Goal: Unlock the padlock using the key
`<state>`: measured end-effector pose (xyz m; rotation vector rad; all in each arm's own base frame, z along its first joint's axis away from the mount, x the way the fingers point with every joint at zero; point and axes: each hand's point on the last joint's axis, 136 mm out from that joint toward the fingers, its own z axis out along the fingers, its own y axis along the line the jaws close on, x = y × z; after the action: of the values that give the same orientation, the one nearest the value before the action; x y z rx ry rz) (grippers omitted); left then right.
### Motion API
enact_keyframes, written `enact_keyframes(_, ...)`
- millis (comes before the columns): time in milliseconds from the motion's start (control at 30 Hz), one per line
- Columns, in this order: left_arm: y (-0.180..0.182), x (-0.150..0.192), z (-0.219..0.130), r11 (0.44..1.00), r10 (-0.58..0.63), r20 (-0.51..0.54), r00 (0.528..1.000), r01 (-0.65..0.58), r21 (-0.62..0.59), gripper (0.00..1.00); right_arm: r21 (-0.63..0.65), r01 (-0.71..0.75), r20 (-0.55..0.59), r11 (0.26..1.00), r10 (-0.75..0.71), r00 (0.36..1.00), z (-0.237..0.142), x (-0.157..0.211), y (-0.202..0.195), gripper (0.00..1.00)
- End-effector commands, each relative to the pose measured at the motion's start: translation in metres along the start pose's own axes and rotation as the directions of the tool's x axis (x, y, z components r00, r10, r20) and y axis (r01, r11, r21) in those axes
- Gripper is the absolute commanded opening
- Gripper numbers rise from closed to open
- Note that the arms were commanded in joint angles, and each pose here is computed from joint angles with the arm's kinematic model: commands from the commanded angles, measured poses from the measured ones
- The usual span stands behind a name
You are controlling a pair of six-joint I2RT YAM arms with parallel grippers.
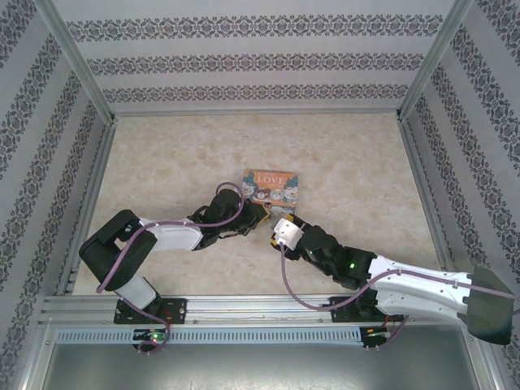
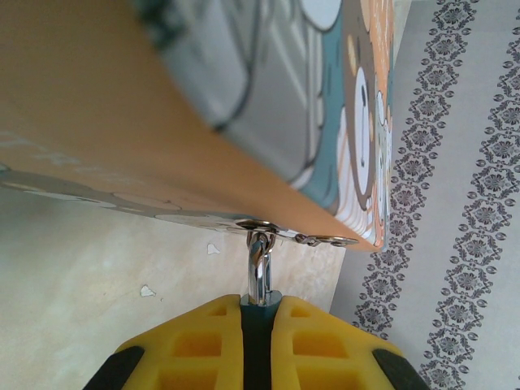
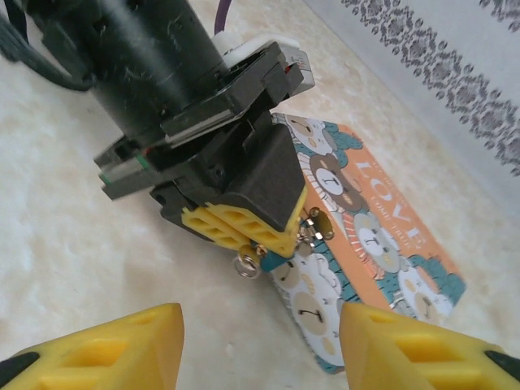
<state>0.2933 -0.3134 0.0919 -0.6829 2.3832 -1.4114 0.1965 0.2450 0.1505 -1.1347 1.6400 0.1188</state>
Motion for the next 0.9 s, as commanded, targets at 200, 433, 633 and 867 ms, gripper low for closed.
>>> enact_keyframes(200, -0.031, 0.002, -0.005, 0.998, -0.001, -0.008, 1.0, 0.002, 0.066, 0.0, 0.031, 0.334, -0.047, 0.942, -0.332, 0.942, 0.003, 0.009, -0.004, 0.56)
enact_keyframes(433, -0.032, 0.002, -0.005, 0.998, -0.019, -0.012, 1.0, 0.019, 0.067, 0.0, -0.062, 0.276, -0.043, 0.959, -0.279, 0.959, 0.02, 0.015, 0.01, 0.49)
enact_keyframes(633, -0.036, 0.003, -0.005, 0.997, -0.02, -0.022, 1.0, 0.021, 0.073, 0.0, -0.107, 0.225, -0.039, 0.969, -0.23, 0.972, 0.035, 0.017, 0.01, 0.39)
enact_keyframes(867, -0.038, 0.005, -0.003, 0.997, -0.025, -0.035, 0.999, 0.028, 0.074, 0.0, -0.093, 0.195, -0.026, 0.976, -0.198, 0.98, 0.046, 0.014, 0.003, 0.35)
